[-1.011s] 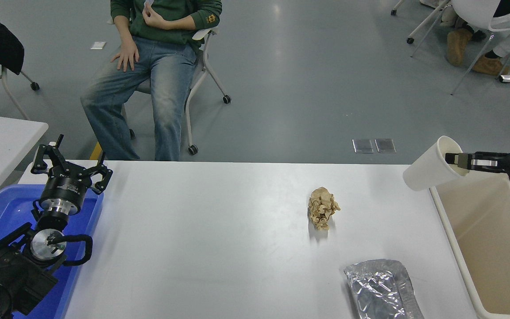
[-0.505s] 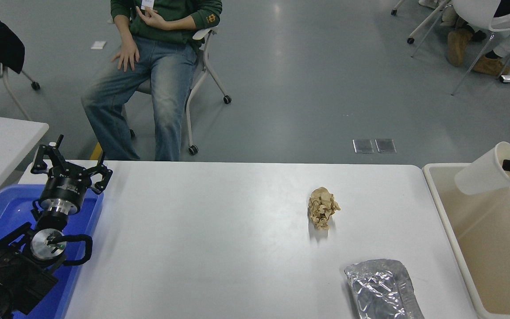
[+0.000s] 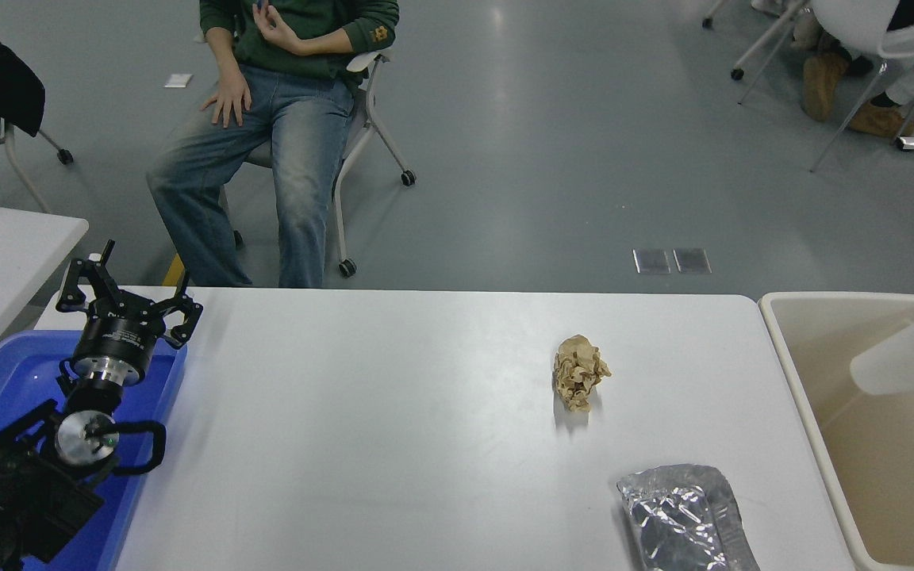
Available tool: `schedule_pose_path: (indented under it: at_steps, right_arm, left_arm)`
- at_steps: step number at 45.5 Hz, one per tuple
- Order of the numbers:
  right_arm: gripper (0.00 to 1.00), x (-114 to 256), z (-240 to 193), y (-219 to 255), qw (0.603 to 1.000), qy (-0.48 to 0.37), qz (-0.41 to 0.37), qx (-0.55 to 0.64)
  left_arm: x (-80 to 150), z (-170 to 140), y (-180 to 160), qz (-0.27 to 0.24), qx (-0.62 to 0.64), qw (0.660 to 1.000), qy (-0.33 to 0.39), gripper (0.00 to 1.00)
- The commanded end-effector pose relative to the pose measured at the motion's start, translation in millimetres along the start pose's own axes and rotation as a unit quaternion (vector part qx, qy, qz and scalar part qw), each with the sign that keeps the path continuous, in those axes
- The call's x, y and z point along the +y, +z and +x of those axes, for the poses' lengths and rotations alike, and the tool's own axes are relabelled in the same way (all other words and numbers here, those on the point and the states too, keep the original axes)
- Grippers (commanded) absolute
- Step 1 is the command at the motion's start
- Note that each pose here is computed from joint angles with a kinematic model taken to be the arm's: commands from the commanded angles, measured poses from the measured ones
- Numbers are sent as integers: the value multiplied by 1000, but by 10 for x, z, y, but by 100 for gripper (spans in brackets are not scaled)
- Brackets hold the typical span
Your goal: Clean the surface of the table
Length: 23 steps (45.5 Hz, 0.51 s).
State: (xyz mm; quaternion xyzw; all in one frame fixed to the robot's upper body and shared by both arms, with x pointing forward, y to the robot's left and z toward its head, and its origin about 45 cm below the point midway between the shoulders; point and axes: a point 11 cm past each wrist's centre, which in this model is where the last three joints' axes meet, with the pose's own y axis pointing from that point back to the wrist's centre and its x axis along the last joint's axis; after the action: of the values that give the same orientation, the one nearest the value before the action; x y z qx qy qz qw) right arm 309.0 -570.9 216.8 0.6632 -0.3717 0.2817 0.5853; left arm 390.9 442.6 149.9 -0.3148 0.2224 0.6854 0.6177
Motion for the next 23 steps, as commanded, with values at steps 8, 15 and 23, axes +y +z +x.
schedule_pose_path:
  at_steps: [8,15,23]
  right_arm:
    - [0,-212,-254,286,998,25,-63,-21]
    - [0,-320,-336,378,995,40,-95,-6]
    - [0,-418,-374,369,992,51,-114,2]
  left_arm:
    - [0,-2,-5,0,0,1000,0,100]
    - [0,-2,-5,0,0,1000,0,100]
    - [-1,0,3,0,0,1000,0,100]
